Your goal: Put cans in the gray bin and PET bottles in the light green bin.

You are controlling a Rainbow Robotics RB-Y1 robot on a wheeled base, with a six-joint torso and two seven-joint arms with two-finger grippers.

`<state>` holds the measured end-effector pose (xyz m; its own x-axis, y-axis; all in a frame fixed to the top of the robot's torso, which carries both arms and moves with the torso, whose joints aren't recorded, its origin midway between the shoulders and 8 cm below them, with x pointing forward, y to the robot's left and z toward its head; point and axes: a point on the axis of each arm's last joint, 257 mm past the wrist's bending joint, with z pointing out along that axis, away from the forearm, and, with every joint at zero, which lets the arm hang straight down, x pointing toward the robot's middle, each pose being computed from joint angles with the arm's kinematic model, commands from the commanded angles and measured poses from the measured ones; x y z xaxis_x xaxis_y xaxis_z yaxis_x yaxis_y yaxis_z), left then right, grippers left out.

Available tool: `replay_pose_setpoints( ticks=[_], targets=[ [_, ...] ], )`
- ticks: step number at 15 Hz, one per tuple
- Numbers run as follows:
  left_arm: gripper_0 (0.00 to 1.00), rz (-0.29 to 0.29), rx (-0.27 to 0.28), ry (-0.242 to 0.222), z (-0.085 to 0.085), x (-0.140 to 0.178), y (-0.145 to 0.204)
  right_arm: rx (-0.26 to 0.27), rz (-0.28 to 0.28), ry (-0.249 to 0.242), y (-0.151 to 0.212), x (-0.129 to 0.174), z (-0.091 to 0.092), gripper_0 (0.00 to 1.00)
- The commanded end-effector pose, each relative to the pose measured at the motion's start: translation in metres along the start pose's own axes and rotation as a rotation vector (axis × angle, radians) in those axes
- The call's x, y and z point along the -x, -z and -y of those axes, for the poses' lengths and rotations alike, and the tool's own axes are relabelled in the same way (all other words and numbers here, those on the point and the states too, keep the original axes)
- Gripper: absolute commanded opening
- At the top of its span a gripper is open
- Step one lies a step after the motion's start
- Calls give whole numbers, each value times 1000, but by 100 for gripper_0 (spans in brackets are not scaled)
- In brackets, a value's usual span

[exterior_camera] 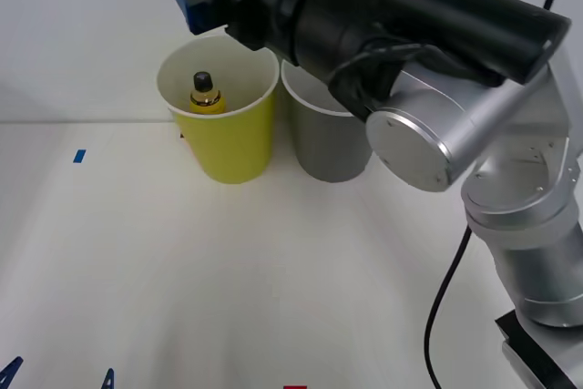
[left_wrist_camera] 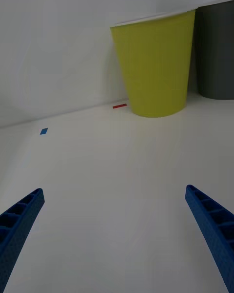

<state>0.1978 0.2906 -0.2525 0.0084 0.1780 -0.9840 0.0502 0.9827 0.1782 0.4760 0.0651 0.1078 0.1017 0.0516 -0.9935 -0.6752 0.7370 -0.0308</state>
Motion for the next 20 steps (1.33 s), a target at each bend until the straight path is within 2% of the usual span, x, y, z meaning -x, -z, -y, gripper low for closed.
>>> replay_pose_setpoints(
  ticks=[1,7,11,14,17,19,20],
  targets=[
    [100,0,0,0,0,0,0,-125,38,17,53,2,45,100],
    [100,0,0,0,0,0,0,-308,73,39,148,-5,106,100],
    [100,0,0,0,0,0,0,-398,98,12,195,-27,137,100],
    [100,0,0,0,0,0,0,-462,71,0,224,-50,157,100],
    [100,0,0,0,0,0,0,-493,27,-29,238,-73,163,100],
    [100,0,0,0,0,0,0,-528,20,-39,245,-82,168,100],
    [100,0,0,0,0,0,0,-551,31,-72,250,-88,169,100]
  ],
)
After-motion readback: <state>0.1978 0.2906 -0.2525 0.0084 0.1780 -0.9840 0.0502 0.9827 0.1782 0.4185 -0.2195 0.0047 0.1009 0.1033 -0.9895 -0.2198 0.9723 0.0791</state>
